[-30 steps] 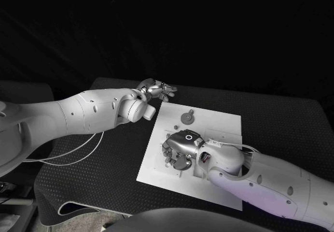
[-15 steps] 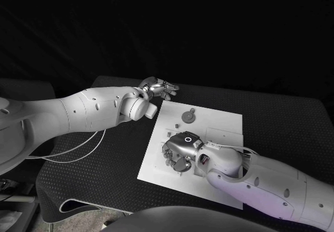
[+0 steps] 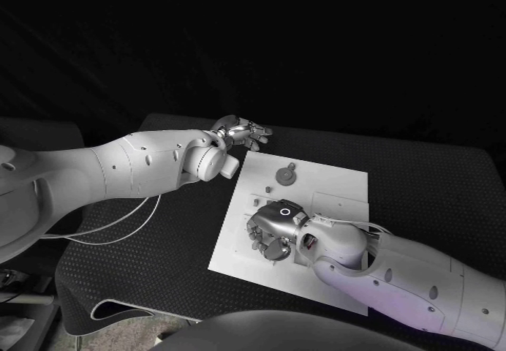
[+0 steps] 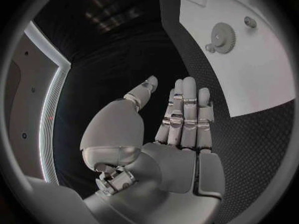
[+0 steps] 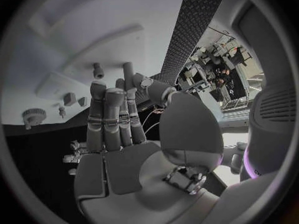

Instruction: Assemble the parts on the task board

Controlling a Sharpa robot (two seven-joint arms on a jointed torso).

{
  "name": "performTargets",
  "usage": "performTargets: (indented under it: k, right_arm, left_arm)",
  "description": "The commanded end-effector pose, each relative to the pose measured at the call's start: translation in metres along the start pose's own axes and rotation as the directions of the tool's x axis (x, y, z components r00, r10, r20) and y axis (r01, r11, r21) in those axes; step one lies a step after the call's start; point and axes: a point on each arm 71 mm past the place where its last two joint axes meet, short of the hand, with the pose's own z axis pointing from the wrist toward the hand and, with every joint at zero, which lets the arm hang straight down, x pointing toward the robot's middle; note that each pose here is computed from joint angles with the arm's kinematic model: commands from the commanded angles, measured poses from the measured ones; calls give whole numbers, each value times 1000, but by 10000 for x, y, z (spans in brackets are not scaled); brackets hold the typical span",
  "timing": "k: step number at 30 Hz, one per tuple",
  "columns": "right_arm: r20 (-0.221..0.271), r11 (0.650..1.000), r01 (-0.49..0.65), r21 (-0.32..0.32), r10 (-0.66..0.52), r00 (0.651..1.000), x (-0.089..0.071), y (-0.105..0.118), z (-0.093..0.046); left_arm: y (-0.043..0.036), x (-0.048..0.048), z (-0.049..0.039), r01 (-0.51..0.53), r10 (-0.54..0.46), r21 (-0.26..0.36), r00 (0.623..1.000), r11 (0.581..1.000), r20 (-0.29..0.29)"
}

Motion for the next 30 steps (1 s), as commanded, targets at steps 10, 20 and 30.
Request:
performTargets:
  k: [10, 20, 30]
  right_arm:
    - [-37, 997, 80, 12, -80, 996, 87, -23, 27]
    - [-55, 998, 58, -14, -58, 997, 162, 54, 54]
    - [-54, 1000, 23, -19, -24, 998, 169, 48, 41]
  left_arm:
    - [-18, 29, 2, 6, -6, 7, 1000, 1000, -21]
    - [-20, 41, 2, 6, -6, 7, 1000, 1000, -24]
    - [-16, 32, 0, 6, -6, 3, 1000, 1000, -24]
